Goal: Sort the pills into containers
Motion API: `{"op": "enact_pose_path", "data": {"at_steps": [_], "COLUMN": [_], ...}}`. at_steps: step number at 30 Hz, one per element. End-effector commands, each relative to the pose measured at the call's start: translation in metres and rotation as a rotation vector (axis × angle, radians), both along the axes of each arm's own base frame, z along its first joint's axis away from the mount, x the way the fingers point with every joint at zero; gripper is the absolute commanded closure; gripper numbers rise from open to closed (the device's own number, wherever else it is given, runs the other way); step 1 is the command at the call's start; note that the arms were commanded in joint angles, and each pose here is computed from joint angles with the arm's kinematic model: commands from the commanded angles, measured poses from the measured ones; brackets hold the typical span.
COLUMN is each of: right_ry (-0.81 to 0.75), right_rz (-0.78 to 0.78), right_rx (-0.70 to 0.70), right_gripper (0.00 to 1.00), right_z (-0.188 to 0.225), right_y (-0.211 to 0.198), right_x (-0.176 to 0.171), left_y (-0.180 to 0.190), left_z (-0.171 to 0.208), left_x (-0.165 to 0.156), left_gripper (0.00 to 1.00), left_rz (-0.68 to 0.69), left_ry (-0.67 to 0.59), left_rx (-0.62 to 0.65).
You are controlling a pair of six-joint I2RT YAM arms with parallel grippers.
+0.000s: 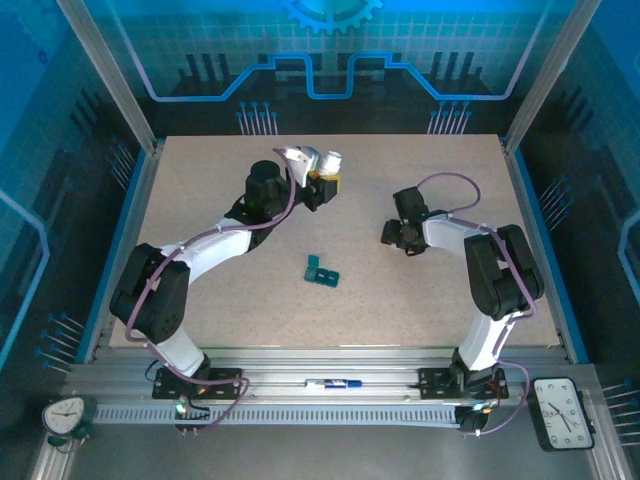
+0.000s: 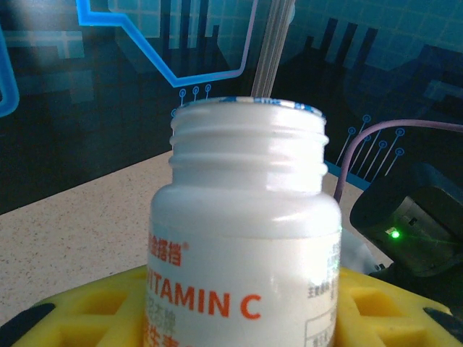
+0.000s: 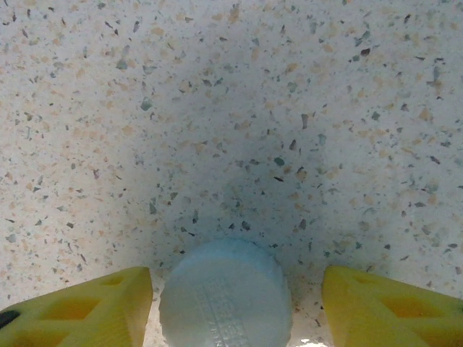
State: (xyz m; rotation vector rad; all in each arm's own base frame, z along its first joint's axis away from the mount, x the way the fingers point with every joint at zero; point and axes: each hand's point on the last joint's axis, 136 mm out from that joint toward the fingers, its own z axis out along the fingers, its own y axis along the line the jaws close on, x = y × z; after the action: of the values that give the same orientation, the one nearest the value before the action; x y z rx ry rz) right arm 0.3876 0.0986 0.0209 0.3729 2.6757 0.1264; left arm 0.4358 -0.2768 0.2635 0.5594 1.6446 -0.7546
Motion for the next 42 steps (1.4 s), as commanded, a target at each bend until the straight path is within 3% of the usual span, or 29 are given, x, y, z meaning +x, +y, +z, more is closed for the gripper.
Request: {"op": "enact_pose_path", "data": {"at_steps": [1,9,20,31,42], "right_ry": [0.012,-0.118,-0.171,-0.202,-0.139], "right_rz": [0.014,0.108,0.54,0.994,1.09], "right_rx": [0.0,0.039,0.067,0.076,-0.05], "right_gripper": [0.33,0.31,0.22,0.18,0.12], "right_z": [0.002,0.057,0.086,0.072,0.038], "right_y": [0.005,0.021,0.103,0.185,0.194], "right_x": [-0.001,0.003,-0.034,-0.097,-0.107], "left_y": [0.005,0.007,0.032,0.062,0.069], "left_z": [0.009,0.008,0.005,0.004,0.004], "left_x": [0.0,0.002,0.015,0.022,0.025], "left_gripper": [1.0,1.0,1.0,1.0,1.0], "left_rz": [0.011,0.026,0.134,0.228,0.249], "left_ry": [-0.034,-0.036,-0.013,0.002,0.004], "left_rx": [0.007,0.011,-0.01,-0.045,-0.056]}}
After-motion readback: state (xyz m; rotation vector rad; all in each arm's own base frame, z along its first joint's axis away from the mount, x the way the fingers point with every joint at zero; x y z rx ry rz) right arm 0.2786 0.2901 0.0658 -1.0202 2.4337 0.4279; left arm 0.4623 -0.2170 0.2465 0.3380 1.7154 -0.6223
